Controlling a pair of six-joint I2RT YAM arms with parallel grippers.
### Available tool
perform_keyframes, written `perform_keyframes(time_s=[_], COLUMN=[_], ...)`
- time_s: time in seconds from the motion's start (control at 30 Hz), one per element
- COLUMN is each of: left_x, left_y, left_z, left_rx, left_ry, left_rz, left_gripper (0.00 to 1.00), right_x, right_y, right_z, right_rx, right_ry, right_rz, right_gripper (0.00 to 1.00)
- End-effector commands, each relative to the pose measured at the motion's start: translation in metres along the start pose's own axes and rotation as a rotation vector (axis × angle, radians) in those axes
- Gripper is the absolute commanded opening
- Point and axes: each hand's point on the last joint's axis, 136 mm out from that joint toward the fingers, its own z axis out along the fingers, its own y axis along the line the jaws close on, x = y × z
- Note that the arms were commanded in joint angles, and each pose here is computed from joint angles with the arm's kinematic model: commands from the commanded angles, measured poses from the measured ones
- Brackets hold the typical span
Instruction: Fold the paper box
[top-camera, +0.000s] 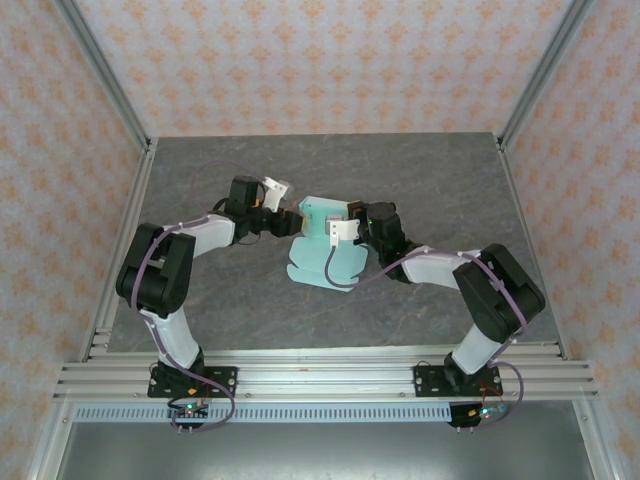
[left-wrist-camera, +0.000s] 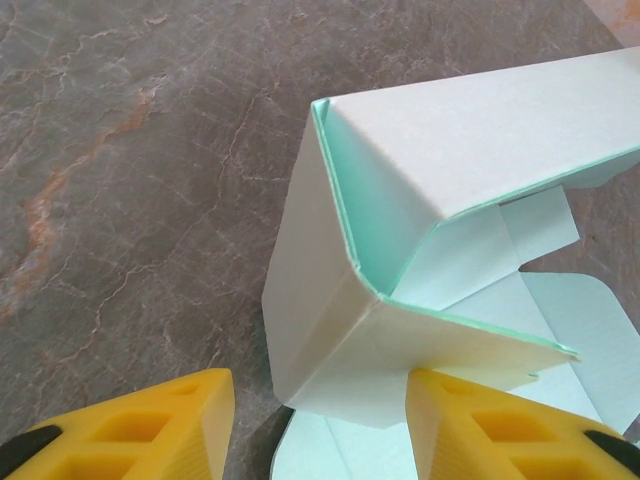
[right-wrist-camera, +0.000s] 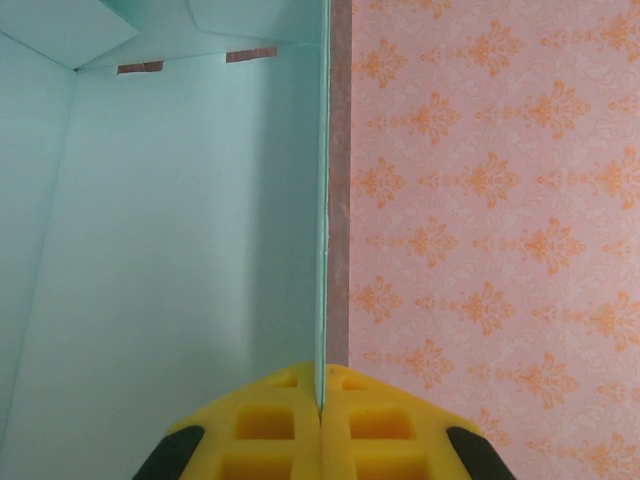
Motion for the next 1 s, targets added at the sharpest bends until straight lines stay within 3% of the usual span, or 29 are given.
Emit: perform_keyframes(time_s=[0.0, 0.9, 0.97], left_x=[-0.015, -0.028, -0.018], left_y=[-0.011, -0.011, -0.005], left_z=[0.007, 0.018, 0.026], left_rx=[0.051, 0.095, 0.096], left_ry=[-0.020, -0.019, 0.006], left_rz=[0.062, 0.106, 0.089], left_gripper=[0.50, 0.51, 0.51], right_x=[-0.008, 0.018, 0.018], right_y=[-0.003, 0.022, 0.022], right_z=[0.003, 0.011, 0.012], right_rx=[-0.017, -0.088, -0.086], right_ry=[-0.036, 0.009, 0.006], right_rz=[-0.012, -0.022, -0.014], right_gripper=[0.00, 0.00, 0.00])
